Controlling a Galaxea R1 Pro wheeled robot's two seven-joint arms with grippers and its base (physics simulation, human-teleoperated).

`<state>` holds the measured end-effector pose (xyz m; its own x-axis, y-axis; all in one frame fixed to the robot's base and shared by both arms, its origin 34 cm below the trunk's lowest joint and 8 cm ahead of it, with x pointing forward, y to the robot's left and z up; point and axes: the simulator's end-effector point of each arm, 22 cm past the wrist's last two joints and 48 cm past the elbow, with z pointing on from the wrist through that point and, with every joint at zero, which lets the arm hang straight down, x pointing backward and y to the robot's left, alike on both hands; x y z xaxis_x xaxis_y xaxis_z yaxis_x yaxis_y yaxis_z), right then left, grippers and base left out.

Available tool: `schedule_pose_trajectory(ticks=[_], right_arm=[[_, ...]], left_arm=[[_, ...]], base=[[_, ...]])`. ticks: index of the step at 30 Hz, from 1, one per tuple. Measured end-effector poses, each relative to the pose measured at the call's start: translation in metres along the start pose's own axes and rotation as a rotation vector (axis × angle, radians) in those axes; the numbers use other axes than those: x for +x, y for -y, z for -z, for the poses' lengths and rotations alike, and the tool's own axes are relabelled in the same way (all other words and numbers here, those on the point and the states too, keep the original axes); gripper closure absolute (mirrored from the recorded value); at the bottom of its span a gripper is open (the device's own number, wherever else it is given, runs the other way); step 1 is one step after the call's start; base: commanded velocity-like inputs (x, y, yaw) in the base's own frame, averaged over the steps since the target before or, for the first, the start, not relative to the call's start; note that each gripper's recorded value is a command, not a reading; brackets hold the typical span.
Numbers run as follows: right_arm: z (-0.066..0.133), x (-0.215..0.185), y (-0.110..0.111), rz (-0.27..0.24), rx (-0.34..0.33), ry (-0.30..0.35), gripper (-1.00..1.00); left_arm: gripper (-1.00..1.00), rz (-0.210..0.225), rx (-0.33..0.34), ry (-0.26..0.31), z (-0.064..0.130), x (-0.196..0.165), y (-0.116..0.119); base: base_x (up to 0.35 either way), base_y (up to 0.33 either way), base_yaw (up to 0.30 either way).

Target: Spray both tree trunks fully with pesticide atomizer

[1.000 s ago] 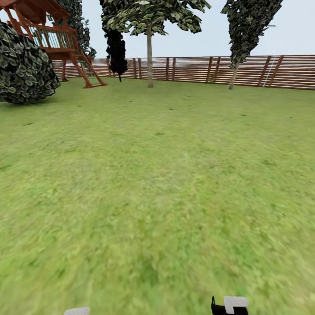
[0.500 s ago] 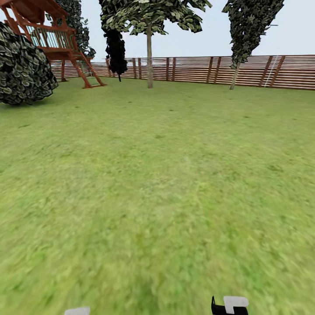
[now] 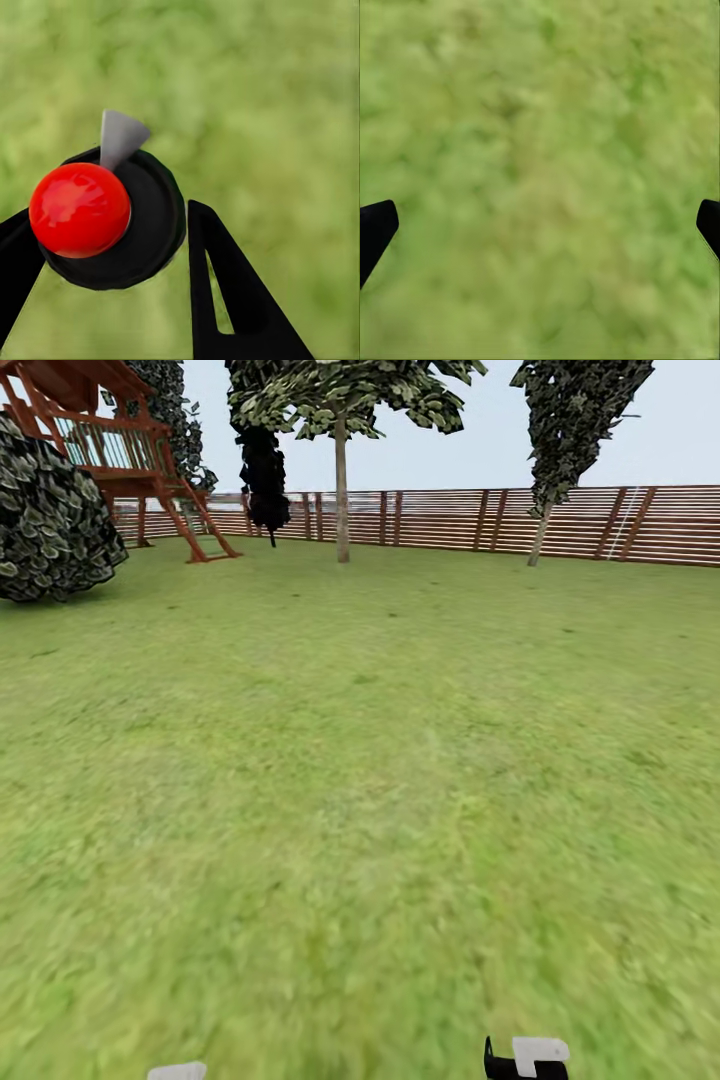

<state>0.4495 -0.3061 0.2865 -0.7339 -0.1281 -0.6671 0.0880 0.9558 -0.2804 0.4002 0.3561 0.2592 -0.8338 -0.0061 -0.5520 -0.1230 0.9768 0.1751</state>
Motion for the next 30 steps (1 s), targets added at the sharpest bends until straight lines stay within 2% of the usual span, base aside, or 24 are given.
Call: schedule_pose_trajectory(ticks=[30], right_arm=[[0.0003,0.0000,-0.0010,-0.002,-0.001,-0.001,-1.00]], left_arm=[[1.00,0.000,0.000,0.000,0.0000,0.0000,0.0000]], base=[[0.338,0.000,0.022]])
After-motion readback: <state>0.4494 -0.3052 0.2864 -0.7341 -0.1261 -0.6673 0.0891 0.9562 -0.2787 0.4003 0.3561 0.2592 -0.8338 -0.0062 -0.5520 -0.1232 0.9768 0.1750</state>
